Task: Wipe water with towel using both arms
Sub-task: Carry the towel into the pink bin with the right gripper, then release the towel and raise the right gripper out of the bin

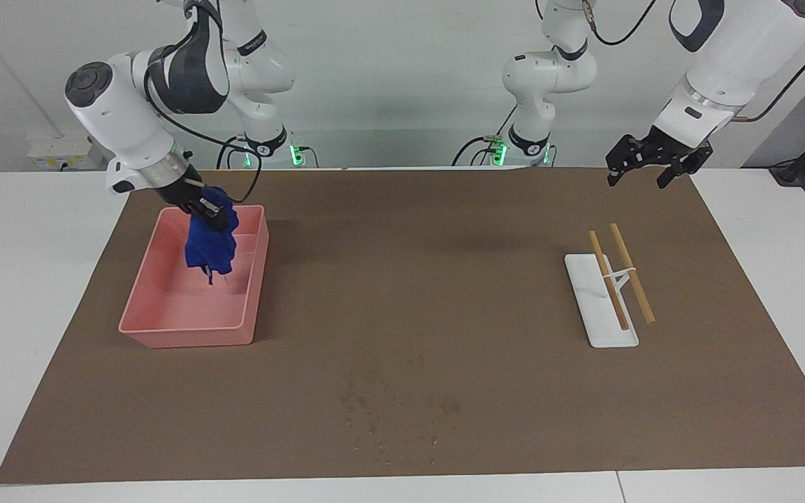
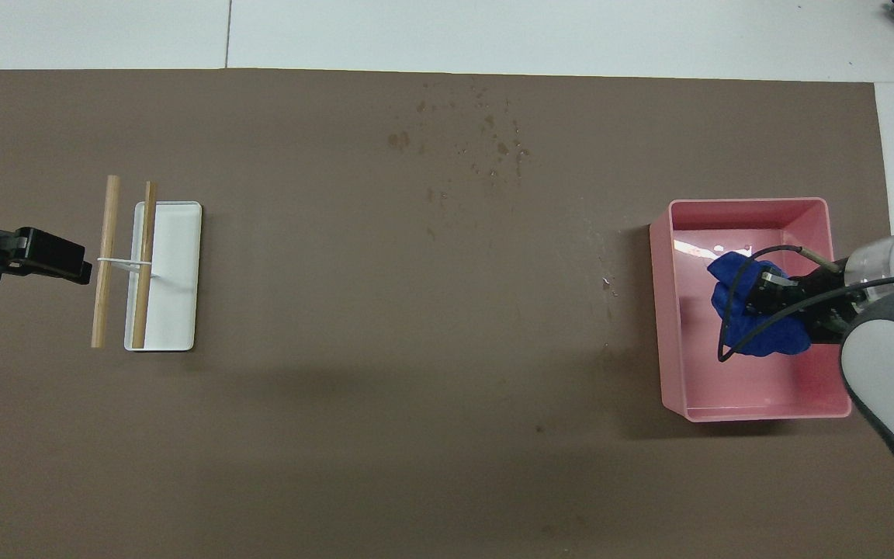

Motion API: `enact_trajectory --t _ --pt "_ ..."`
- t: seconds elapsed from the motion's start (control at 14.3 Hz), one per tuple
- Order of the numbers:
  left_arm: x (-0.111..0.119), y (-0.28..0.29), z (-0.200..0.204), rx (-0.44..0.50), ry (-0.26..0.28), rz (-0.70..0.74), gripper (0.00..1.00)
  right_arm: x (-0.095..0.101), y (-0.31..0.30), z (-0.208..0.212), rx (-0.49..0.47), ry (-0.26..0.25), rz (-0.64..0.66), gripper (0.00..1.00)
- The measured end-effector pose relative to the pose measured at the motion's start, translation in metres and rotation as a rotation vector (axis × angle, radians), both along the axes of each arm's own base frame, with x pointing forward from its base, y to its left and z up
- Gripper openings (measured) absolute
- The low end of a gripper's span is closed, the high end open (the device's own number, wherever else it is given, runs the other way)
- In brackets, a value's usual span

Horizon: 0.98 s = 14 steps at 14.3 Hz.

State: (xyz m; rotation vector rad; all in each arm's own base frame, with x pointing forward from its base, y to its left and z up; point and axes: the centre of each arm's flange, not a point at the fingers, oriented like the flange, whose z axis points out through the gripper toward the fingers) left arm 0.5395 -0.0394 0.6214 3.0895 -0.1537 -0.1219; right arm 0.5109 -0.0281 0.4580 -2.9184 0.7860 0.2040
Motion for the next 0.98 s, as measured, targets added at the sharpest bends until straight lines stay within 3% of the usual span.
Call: enact_trajectory --t 0.42,0.7,0.84,0.98 --pt "0.000 0.000 0.000 0.000 0.000 0.000 1.00 -0.008 -0.030 -0.100 0.032 0.152 0.049 0.22" --pt "0.000 0.000 0.000 0.000 0.000 0.000 1.00 -0.019 -0.020 -0.121 0.031 0.172 0.063 0.22" --pt "0.000 0.000 0.000 0.000 0.000 0.000 1.00 -0.018 -0.021 -0.120 0.029 0.165 0.062 0.37" --pt "0.000 0.000 0.000 0.000 0.000 0.000 1.00 -0.015 -0.021 -0.114 0.027 0.149 0.062 0.59"
